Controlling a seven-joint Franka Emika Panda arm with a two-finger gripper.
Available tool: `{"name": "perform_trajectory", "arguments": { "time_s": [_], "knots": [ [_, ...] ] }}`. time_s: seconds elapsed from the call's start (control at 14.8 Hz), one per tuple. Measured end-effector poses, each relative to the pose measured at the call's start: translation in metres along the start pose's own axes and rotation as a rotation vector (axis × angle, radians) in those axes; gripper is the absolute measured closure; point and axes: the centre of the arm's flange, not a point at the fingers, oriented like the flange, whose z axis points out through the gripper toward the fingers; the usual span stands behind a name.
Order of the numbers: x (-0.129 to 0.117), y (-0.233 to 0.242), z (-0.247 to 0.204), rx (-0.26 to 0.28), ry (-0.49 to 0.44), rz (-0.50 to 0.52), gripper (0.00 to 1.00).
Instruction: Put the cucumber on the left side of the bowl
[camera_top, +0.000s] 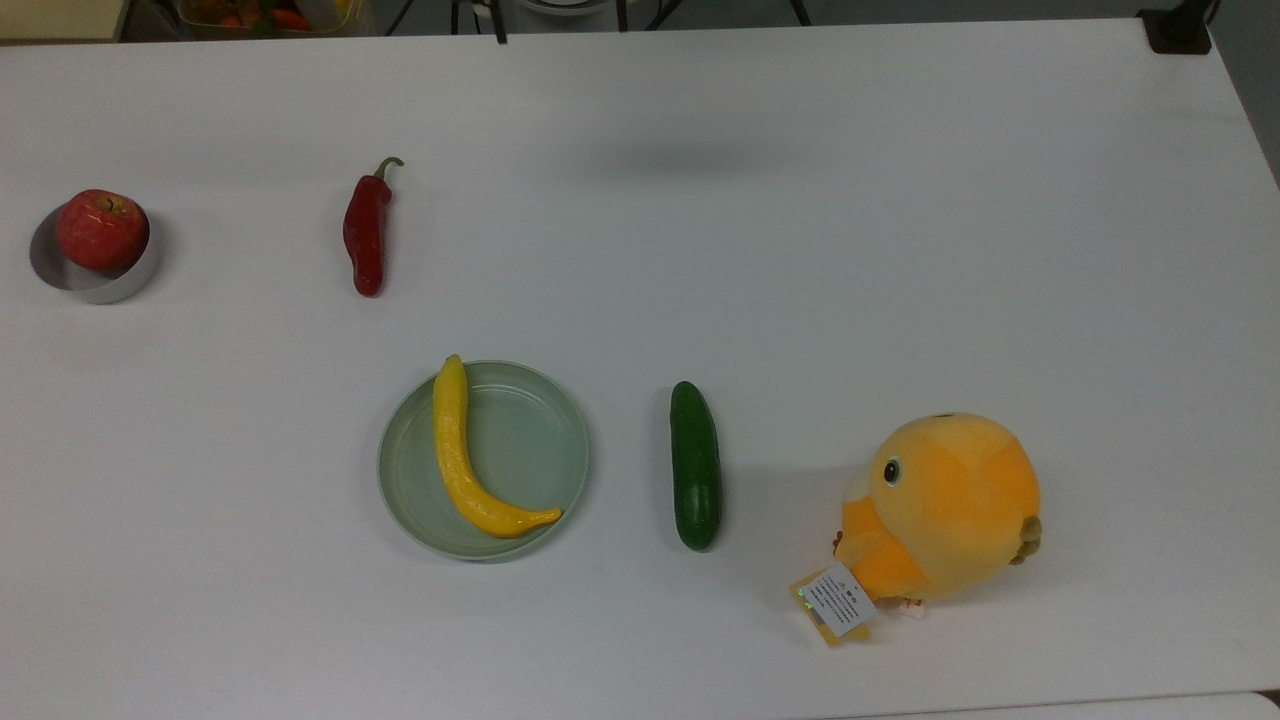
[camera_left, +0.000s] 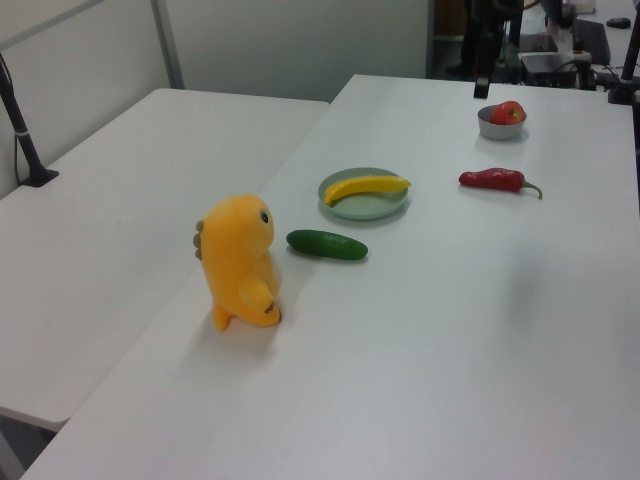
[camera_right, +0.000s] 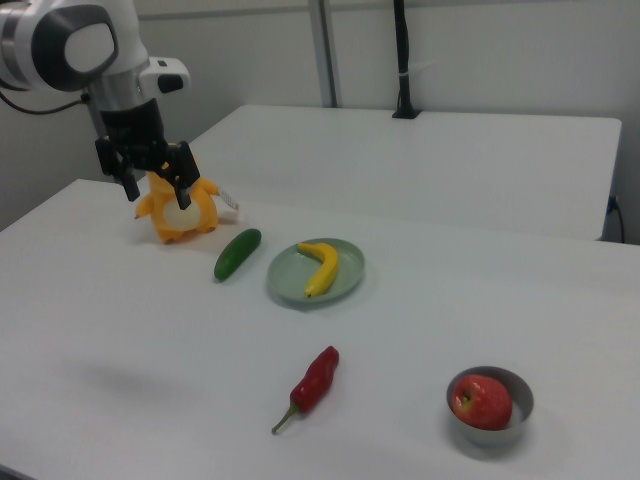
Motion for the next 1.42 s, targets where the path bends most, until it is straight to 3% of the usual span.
{"name": "perform_trajectory", "arguments": {
  "time_s": [0.2, 0.47, 0.88, 1.15, 1.42],
  "knots": [
    [0.015, -0.012, 0.022, 0.005, 0.0, -0.022, 0.0],
    [0.045, -0.017, 0.037, 0.04, 0.074, -0.017, 0.0],
    [0.115, -0.062, 0.069, 0.056, 0.254, 0.033, 0.0],
    [0.154, -0.084, 0.139, -0.018, 0.322, 0.069, 0.0],
    [0.172, -0.099, 0.2, -0.057, 0.385, 0.117, 0.0]
  ]
}}
